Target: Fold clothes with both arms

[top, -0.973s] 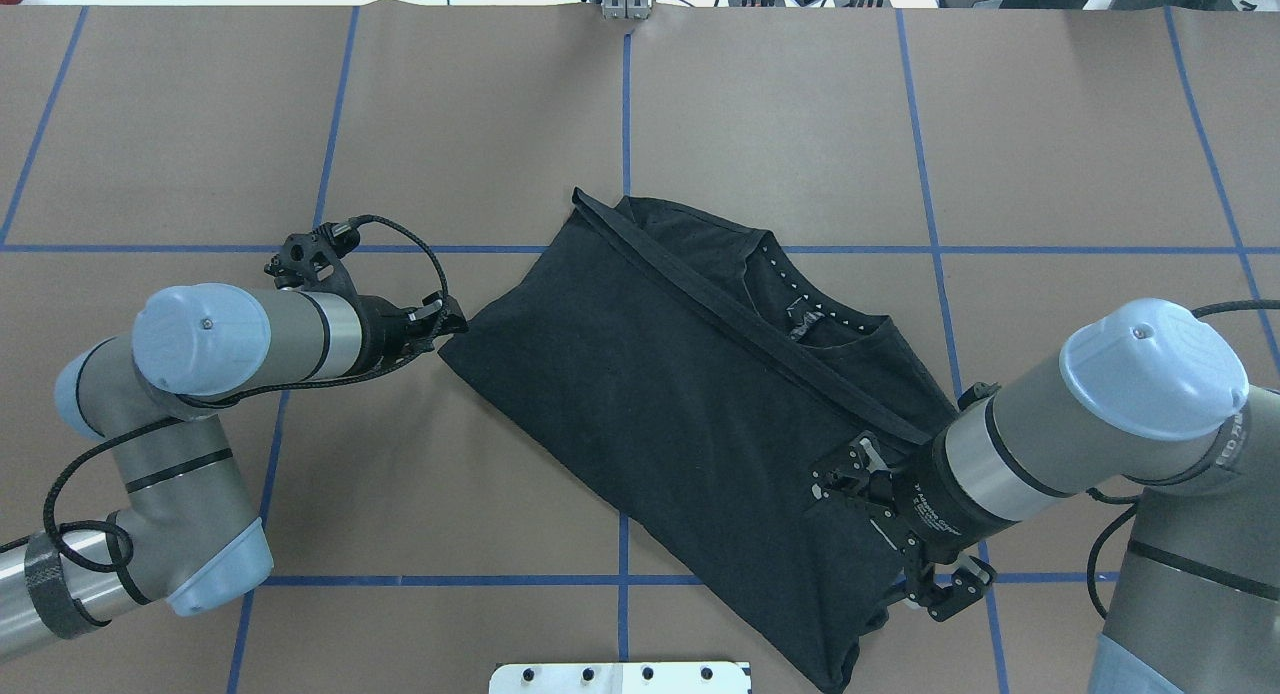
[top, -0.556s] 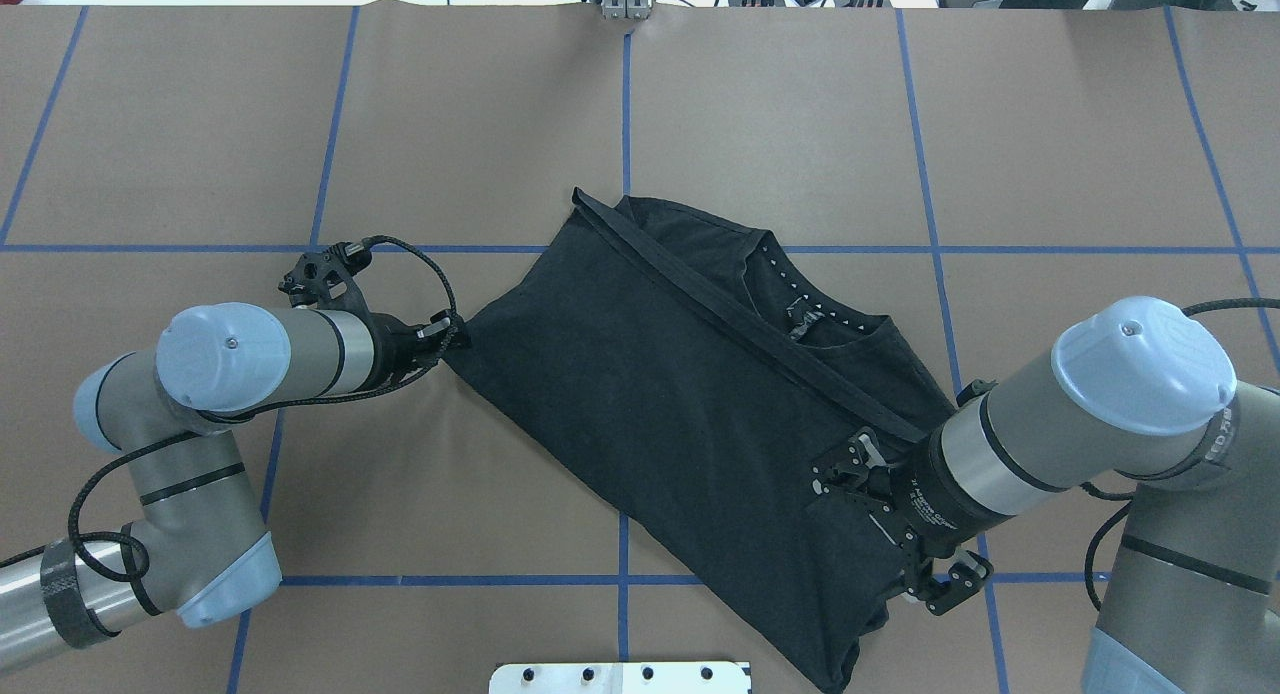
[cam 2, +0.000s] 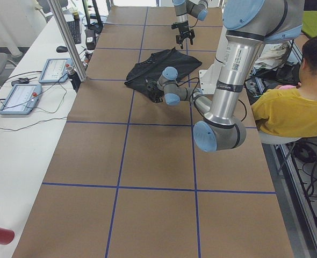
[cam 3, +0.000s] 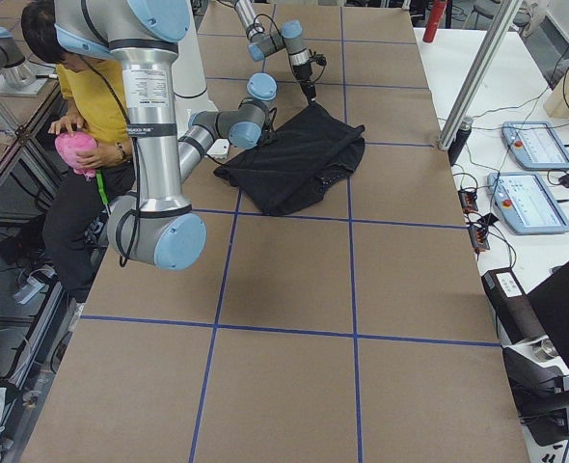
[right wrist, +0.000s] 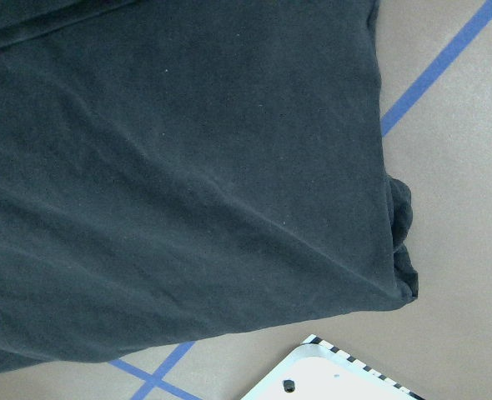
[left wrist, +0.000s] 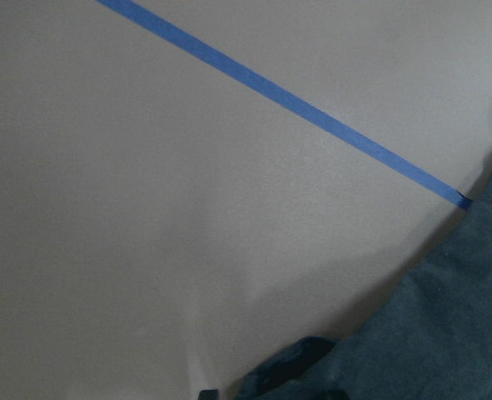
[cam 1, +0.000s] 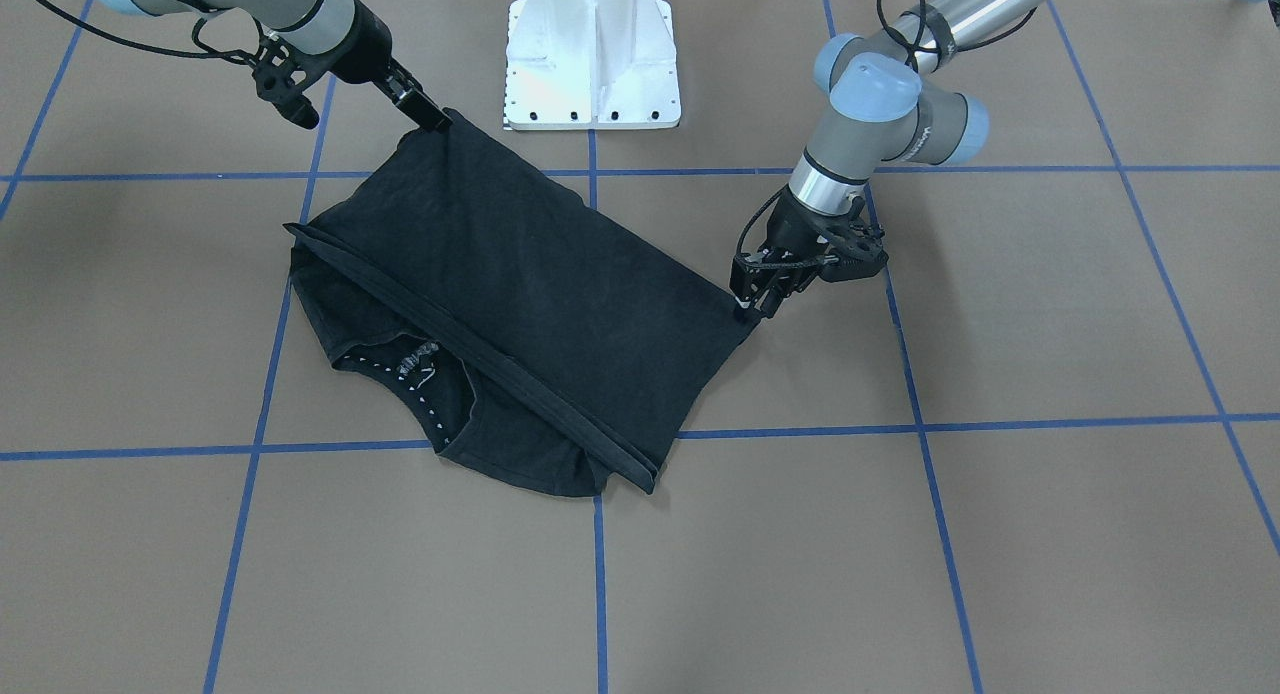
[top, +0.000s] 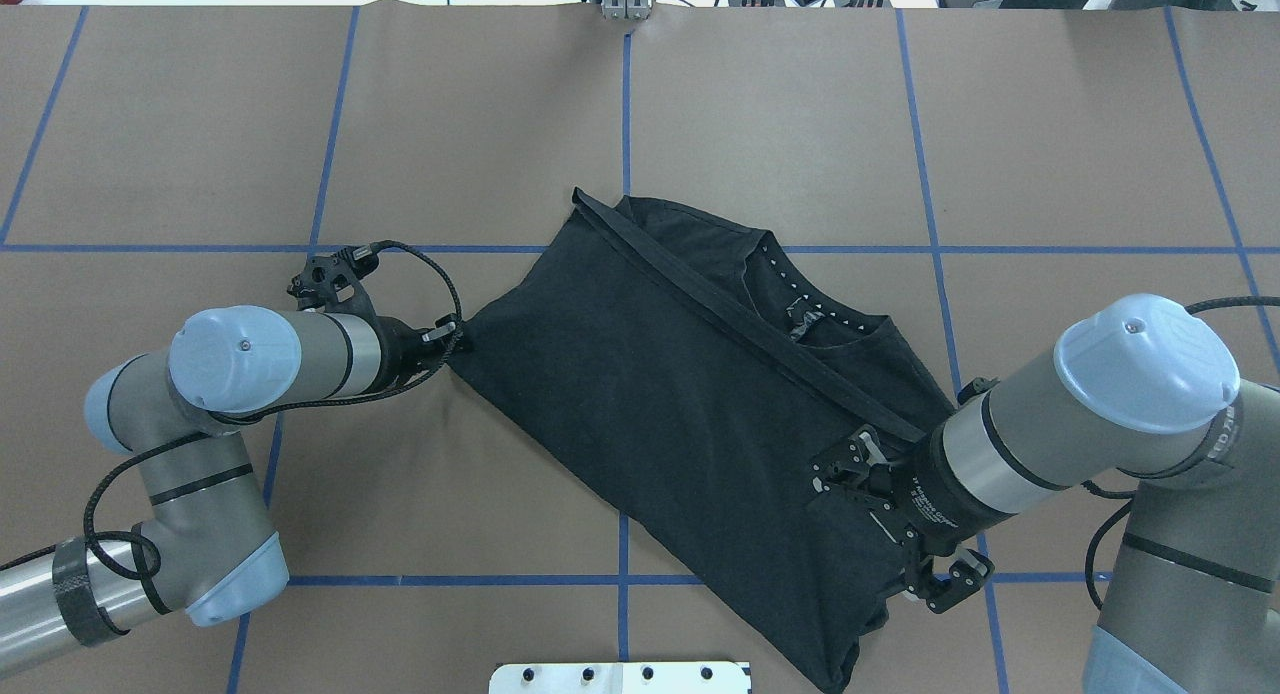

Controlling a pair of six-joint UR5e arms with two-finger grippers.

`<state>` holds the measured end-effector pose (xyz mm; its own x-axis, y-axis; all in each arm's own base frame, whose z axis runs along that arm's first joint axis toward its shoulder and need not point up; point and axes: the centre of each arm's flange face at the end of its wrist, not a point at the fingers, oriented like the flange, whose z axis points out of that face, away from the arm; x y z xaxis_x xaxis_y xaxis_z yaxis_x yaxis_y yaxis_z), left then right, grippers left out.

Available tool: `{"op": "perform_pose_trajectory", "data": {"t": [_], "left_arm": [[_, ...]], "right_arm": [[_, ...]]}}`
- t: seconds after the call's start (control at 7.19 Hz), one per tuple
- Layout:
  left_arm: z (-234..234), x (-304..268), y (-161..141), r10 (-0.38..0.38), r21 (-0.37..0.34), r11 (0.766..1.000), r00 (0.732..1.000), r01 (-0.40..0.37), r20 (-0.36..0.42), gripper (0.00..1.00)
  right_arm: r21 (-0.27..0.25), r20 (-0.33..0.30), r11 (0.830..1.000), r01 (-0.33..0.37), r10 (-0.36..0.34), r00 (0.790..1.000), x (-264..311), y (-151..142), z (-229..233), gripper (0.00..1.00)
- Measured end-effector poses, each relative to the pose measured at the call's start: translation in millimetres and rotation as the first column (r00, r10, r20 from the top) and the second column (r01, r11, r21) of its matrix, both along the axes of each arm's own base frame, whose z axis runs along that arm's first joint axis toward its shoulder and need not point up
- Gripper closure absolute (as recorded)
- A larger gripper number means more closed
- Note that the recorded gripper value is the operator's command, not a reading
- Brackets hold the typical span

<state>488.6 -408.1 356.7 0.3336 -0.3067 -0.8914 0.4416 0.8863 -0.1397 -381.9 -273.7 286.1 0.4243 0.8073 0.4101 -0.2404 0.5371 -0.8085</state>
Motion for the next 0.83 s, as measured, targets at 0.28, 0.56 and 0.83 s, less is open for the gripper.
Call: {"op": "perform_pose_trajectory", "data": {"t": [0.28,0.56,0.83], "left_arm": [[4.0,2.8,-2.1,0.002,0.001,1.000,1.000,-0.002,0.008,0.53],[4.9,3.2,-3.2,-0.002,0.004,1.000,1.000,0.002,0.011,1.00],[4.7,3.9,-4.7,-0.008,0.007,1.000,1.000,0.008,0.012,1.00]], "right_arm": [[0.000,0.000,1.000,-0.001,0.001,1.000,0.5,-0.2,0.1,0.00],[0.000,-0.001,1.000,-0.001,0.001,1.000,0.6,-0.2,0.3,0.00],[-0.001,-0.001,1.000,-0.001,0.001,1.000,0.6,-0.2,0.5,0.00]]}}
